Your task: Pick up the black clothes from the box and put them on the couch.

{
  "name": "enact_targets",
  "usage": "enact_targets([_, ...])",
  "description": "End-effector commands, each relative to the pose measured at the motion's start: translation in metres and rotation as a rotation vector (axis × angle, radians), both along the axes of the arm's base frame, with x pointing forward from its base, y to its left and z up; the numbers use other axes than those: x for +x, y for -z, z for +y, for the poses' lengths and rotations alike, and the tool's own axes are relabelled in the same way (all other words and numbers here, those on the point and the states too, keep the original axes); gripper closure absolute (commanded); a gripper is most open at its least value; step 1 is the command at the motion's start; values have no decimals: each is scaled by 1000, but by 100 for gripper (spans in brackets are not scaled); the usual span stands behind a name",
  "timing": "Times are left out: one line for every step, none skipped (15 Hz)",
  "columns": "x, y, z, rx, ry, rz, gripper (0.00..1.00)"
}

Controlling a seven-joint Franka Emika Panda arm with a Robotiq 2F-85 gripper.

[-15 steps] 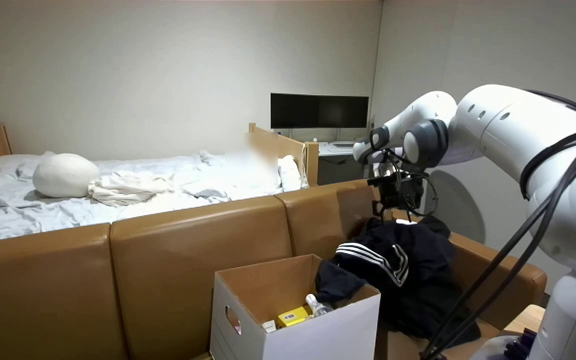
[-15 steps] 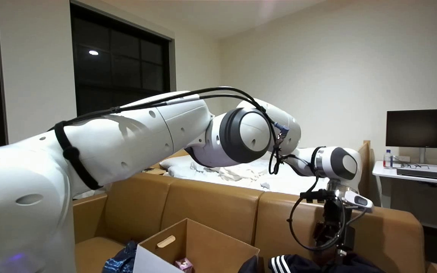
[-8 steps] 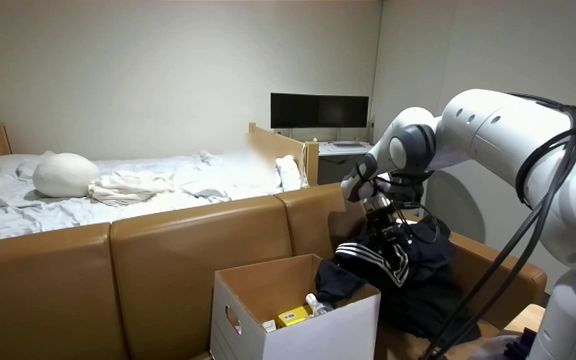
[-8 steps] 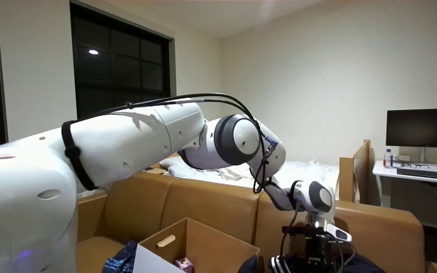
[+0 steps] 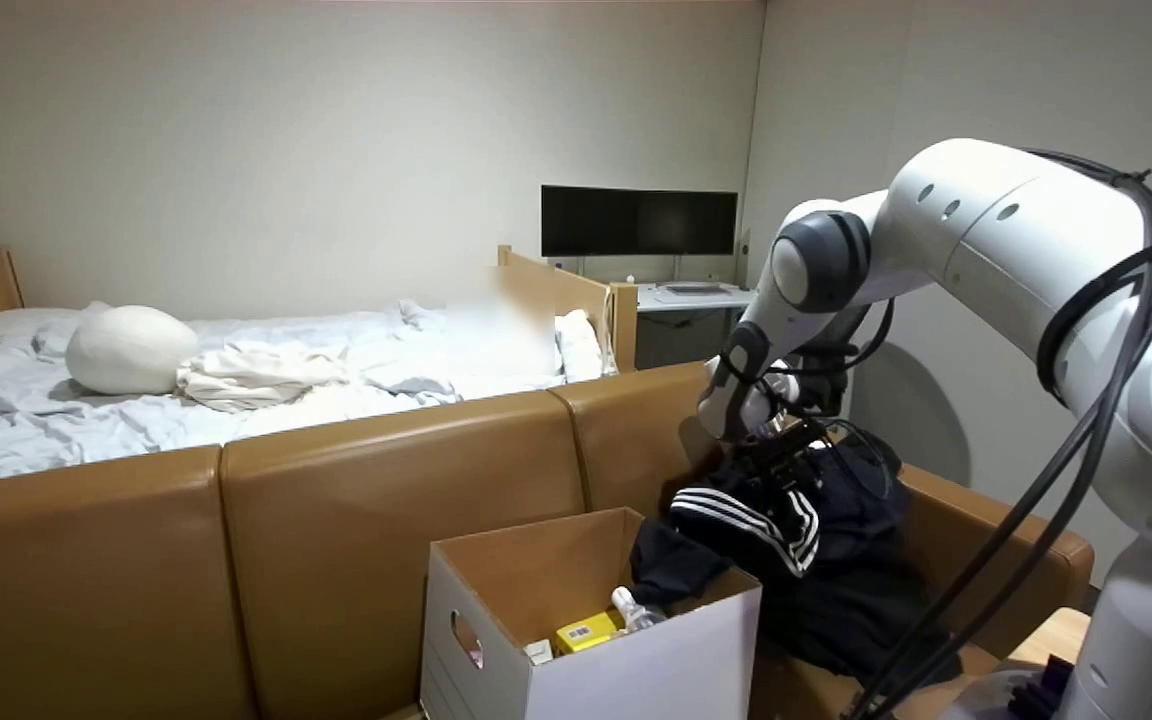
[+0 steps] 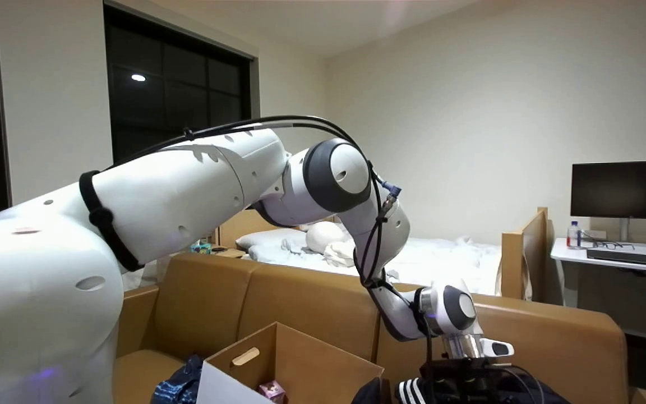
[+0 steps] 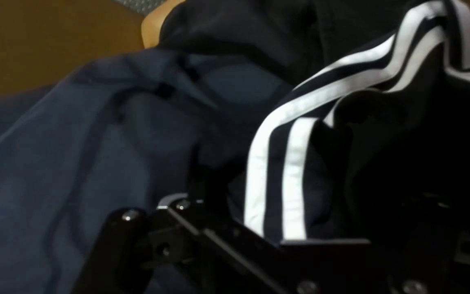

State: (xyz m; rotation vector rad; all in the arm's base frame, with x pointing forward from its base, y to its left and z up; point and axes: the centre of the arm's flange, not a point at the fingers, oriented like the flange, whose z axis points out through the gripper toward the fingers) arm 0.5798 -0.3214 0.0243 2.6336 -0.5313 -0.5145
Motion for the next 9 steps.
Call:
enact_targets([-54,-63,-9,-4,-191,-60,0])
enact_targets([-55,-76,-14,-4,-242,-70,0])
enact_targets([-57,-90,-18,-3,-293,-71,0])
enact_targets([-59,-105,-21,-1,-344,-75,0])
enact_targets([-63,-122,-24,0,-395,-78,0])
enact_targets([-65,-136,-23,-1,-446,-80,0])
enact_targets([-67,-149,-23,-1,-497,-83,0])
enact_targets([-67,-160,-21,-1,-546,-90,0])
enact_targets([-74,-176,-24,1,-594,-105,0])
